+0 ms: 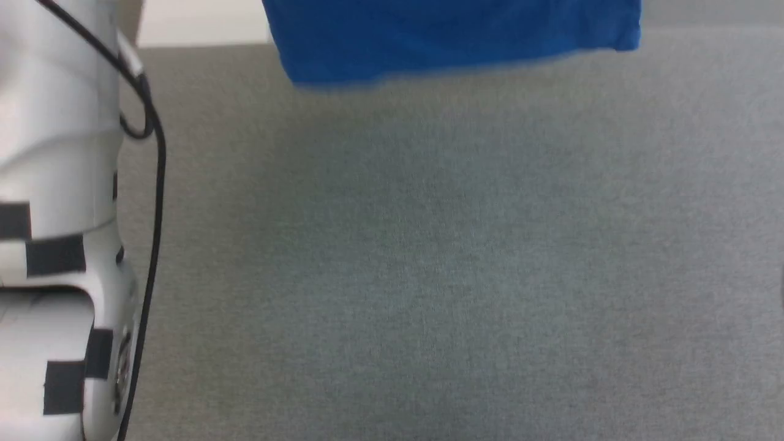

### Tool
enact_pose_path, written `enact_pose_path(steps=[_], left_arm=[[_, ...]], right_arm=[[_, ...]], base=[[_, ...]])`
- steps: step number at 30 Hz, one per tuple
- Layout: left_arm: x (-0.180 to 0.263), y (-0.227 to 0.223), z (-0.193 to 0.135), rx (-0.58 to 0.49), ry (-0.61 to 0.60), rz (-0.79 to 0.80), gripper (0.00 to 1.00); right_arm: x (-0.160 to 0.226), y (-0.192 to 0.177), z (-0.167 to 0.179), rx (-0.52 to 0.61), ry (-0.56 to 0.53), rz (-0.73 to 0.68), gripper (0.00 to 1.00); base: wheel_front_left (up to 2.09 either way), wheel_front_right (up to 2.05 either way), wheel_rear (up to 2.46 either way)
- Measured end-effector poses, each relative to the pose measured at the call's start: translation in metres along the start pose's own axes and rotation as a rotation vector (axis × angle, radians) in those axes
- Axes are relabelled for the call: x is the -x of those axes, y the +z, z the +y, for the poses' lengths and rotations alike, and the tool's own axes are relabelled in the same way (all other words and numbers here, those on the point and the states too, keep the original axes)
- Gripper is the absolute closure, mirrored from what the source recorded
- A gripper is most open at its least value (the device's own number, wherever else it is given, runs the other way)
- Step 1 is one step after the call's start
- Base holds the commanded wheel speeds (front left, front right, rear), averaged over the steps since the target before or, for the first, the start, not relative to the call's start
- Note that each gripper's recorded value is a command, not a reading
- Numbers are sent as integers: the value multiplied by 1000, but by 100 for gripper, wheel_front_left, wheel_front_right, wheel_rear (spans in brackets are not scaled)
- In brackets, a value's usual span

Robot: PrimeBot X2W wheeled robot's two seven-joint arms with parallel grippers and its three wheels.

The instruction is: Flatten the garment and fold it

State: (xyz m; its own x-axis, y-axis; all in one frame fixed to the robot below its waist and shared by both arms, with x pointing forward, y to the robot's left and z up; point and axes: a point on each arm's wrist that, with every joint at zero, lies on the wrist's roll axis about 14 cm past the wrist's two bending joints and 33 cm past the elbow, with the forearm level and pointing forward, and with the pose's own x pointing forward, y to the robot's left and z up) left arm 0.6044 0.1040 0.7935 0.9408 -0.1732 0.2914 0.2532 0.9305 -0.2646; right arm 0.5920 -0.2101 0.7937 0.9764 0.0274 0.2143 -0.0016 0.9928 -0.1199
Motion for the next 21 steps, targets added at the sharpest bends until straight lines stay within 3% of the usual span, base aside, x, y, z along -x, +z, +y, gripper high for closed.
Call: enact_pose_path(steps=[6,13,21], left_arm=[[-29,-26,6,73,2,-107,100],[-43,-89,32,125,20,-90,100],[-38,-129,84,148,71,-50,100]], right_arm=[[-31,-39,-13,92,-40,14,100],[-55,-103,-25,261,-40,69,100],[-72,-171,12,283,82,125,100]], base=[[0,0,0],[0,0,0],[0,0,0]])
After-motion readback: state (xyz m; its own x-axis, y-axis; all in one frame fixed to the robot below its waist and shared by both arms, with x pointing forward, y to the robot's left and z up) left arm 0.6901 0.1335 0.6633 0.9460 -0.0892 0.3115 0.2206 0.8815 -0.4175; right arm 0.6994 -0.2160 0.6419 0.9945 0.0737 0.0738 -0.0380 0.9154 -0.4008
